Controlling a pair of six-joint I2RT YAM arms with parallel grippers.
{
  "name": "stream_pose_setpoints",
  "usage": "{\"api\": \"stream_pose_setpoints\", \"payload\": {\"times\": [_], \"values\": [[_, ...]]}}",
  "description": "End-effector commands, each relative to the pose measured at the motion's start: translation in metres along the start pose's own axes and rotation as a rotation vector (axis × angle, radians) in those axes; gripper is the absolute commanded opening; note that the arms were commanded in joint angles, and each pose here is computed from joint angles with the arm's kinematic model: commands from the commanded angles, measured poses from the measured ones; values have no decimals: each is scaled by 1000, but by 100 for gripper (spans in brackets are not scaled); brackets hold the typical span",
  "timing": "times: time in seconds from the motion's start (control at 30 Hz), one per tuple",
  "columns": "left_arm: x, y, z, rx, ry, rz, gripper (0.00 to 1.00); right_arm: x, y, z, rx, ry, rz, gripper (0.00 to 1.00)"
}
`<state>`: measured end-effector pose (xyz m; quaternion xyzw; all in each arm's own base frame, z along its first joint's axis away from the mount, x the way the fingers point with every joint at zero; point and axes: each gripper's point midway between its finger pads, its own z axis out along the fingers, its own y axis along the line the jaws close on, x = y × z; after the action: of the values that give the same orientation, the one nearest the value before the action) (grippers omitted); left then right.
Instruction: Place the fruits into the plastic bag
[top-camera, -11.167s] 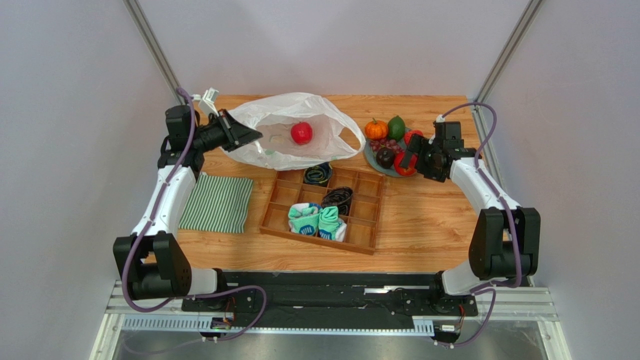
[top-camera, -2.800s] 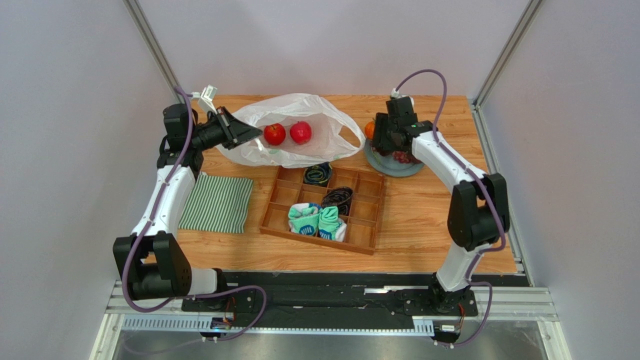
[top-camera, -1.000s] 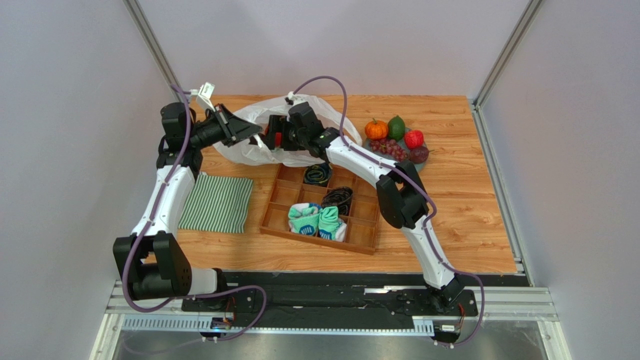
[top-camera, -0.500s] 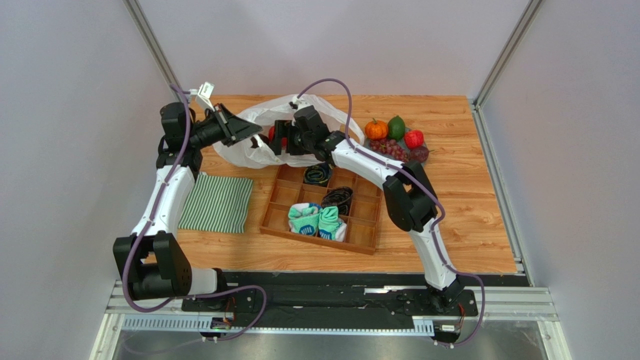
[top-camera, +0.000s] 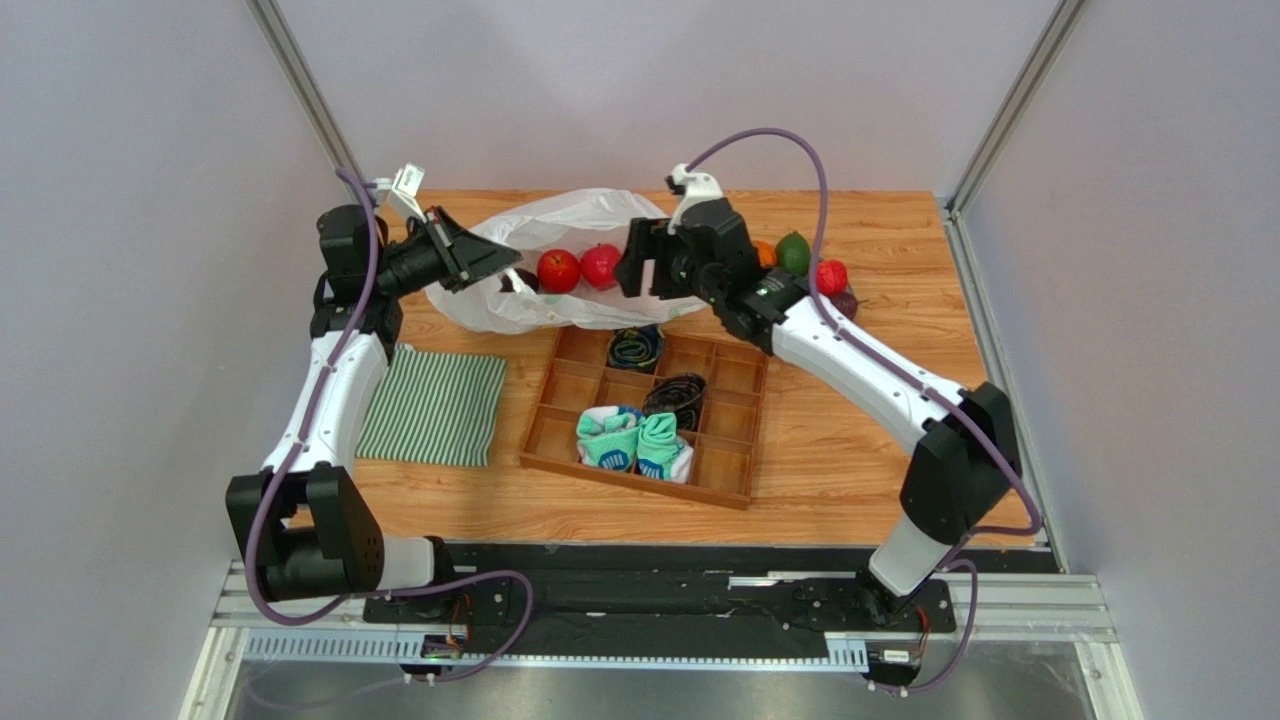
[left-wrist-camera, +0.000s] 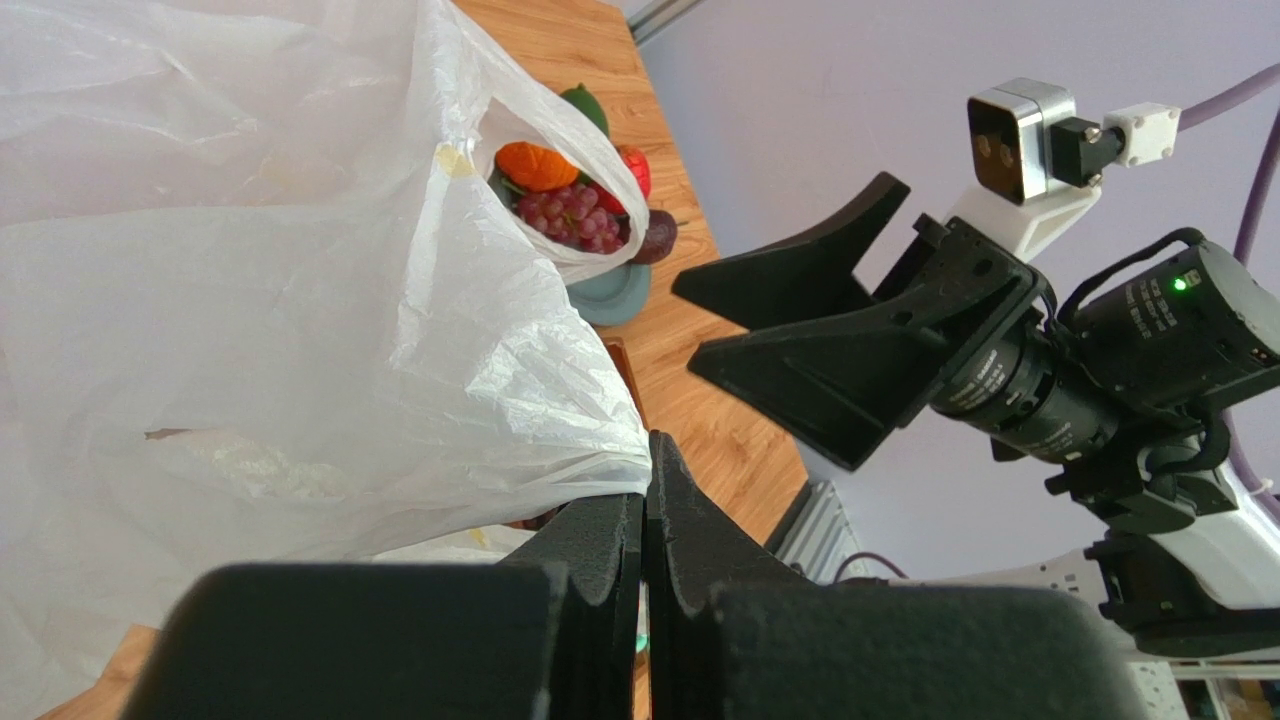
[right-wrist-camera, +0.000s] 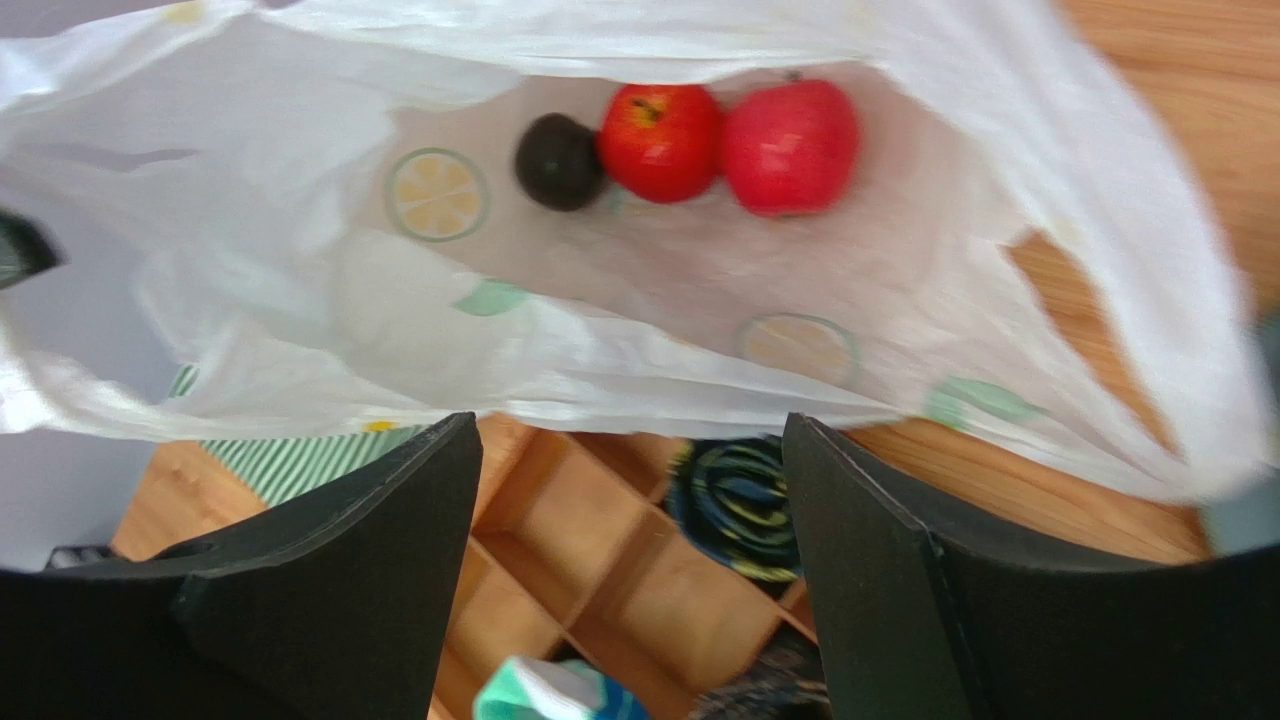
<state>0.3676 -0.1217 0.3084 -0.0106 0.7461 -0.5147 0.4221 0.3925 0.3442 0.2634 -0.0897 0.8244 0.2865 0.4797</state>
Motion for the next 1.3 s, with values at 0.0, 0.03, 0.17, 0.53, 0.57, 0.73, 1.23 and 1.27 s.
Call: {"api": "stream_pose_setpoints", "payload": {"times": [0.0, 0.03, 0.17, 0.53, 0.57, 0.73, 1.23, 1.27], "values": [[-5, -17, -8, 35, -27, 57, 0, 3, -82, -30, 220, 2, 10, 77], [-5, -17, -8, 35, -26, 56, 0, -1, -89, -40, 232, -14, 29, 77], [-5, -17, -8, 35, -27, 57, 0, 4, -152, -67, 364, -19, 98, 77], [-5, -16, -8, 34, -27, 57, 0, 24, -272, -114, 615, 33, 233, 83], [-5, -16, -8, 34, -27, 56, 0, 23, -281, -117, 634, 33, 245, 84], [-5, -15, -8, 31, -27, 56, 0, 35, -309, -110, 679, 82, 276, 87], [-5, -13, -7, 27, -22, 55, 0, 45, -369, -86, 780, 132, 331, 89], [-5, -13, -7, 27, -22, 55, 0, 44, -371, -85, 783, 131, 327, 89]]}}
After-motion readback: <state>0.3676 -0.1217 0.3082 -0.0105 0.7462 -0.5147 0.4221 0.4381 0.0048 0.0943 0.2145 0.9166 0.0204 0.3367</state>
